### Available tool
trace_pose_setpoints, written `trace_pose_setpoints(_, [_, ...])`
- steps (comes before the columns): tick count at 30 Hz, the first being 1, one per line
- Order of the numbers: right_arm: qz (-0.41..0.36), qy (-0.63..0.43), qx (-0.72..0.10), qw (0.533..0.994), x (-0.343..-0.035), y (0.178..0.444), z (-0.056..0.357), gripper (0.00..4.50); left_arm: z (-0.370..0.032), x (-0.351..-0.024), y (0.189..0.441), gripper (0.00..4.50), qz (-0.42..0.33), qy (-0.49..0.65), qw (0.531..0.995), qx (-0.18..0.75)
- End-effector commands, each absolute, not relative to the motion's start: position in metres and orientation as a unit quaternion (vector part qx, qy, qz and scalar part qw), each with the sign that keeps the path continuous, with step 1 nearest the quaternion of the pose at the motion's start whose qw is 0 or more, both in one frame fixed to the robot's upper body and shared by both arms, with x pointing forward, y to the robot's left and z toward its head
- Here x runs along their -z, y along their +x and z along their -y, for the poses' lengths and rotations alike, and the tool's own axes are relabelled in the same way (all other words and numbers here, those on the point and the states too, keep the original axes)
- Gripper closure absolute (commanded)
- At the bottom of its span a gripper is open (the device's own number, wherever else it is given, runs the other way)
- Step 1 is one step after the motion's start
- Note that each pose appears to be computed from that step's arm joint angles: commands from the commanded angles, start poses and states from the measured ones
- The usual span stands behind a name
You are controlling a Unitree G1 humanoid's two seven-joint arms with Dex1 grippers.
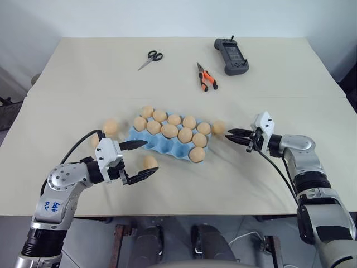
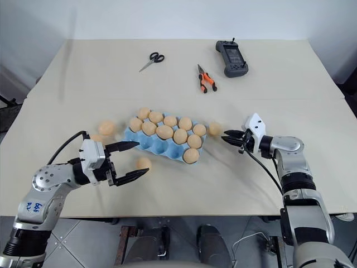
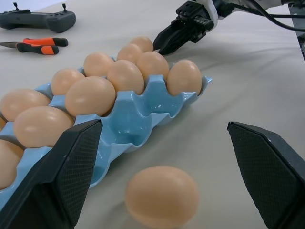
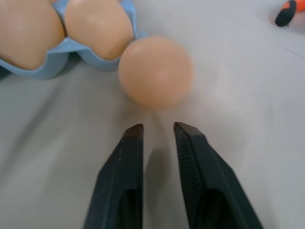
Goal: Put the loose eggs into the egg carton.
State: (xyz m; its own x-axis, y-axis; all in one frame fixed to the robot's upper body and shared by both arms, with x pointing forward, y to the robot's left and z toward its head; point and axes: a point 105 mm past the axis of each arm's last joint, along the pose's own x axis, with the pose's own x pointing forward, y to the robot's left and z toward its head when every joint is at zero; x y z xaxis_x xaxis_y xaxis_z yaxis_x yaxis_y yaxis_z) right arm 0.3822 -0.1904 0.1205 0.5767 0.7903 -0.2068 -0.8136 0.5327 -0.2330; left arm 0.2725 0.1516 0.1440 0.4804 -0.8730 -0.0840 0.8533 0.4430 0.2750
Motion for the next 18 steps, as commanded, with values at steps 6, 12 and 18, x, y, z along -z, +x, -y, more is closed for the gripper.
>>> trace_pose_setpoints(6, [-0.019,-0.14,-0.506,0.851,-0.149,0.369,0.186,2.78,-0.164,-0.154,0.27,0.0,0.047,0.151,0.861,0.484])
trace_pose_setpoints(12, [-0.031,-0.171,-0.523,0.835,-0.149,0.367,0.185,0.63,-0.165,-0.159,0.271,0.0,0.052,0.155,0.863,0.478])
trace_pose_setpoints(18, [-0.019,-0.197,-0.512,0.836,-0.144,0.382,0.171,0.03,-0.159,-0.159,0.27,0.0,0.053,0.152,0.861,0.482])
